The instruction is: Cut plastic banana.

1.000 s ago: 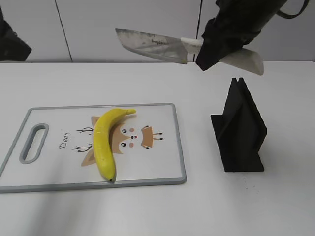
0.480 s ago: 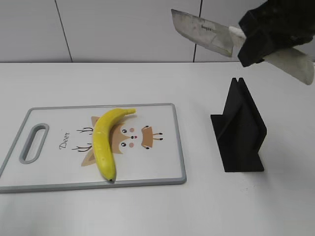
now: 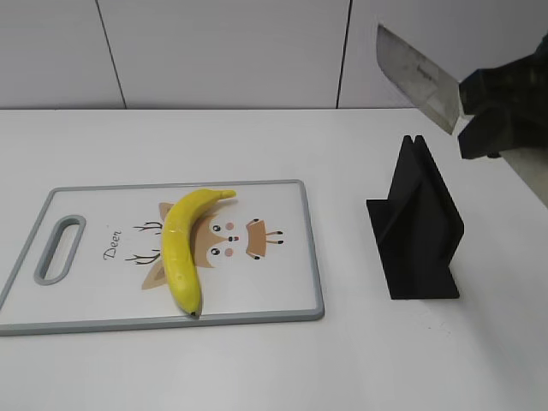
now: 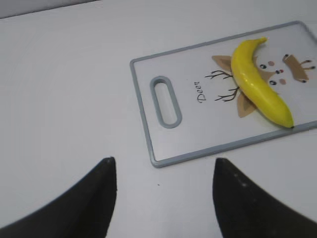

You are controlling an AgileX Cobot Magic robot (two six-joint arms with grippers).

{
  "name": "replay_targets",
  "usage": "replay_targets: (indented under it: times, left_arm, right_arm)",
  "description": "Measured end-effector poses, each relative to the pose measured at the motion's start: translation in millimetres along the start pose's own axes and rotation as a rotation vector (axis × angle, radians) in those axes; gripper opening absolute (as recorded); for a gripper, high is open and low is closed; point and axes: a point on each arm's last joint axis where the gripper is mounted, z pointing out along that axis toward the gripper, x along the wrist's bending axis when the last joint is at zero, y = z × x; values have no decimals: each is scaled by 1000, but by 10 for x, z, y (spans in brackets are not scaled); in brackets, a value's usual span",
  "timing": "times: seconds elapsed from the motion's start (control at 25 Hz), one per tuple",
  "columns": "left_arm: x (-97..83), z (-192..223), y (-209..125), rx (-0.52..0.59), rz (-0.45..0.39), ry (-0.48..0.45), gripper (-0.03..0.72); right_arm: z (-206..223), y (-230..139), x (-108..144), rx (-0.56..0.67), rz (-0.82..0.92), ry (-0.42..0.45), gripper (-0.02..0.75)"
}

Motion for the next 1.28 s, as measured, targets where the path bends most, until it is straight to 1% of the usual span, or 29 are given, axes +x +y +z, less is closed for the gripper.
replay_targets:
  times: [0.12,0.16,0.24,0.32,0.4,0.44,0.52,0.68,0.8,1.0,1.28]
  left_arm:
    - [-43,-138,-245,-74,-32,-51,585]
    - [-56,-198,-338,-107,-34,-67,584]
    - [-84,-253,-488,-138,-29,-96,583]
    - [-92,-322,-627,-186,-20,-104,583]
    - [-96,-318,-691,-163,11,-105,582]
    - [-103,-299,-695,-153,21,-110,578]
    - [-116,-283,-693,-167,34,-121,569]
    - [-119,-241,-675,-224,35,-117,553]
    - [-122,-224,-670,-233,34,-118,552]
    - [-123,-225,-664,-240,32,-120,545]
    - [-124,-225,-664,-240,32,-121,498]
  right_arm:
    - [89,-91,-32,21,48,-8,184]
    - [123,-124,-43,27,59,-11,184]
    - [169,-164,-61,28,88,-16,184]
    - [205,-189,-82,25,115,-29,184]
    - [219,-199,-105,20,139,-50,184]
    - [221,-201,-111,19,145,-55,184]
    - [221,-199,-117,15,155,-62,184]
    - [221,-197,-117,13,178,-62,184]
    - [235,-196,-118,15,186,-64,184]
    - [375,-201,-122,62,196,-79,184]
    - [541,-216,-131,115,201,-99,184]
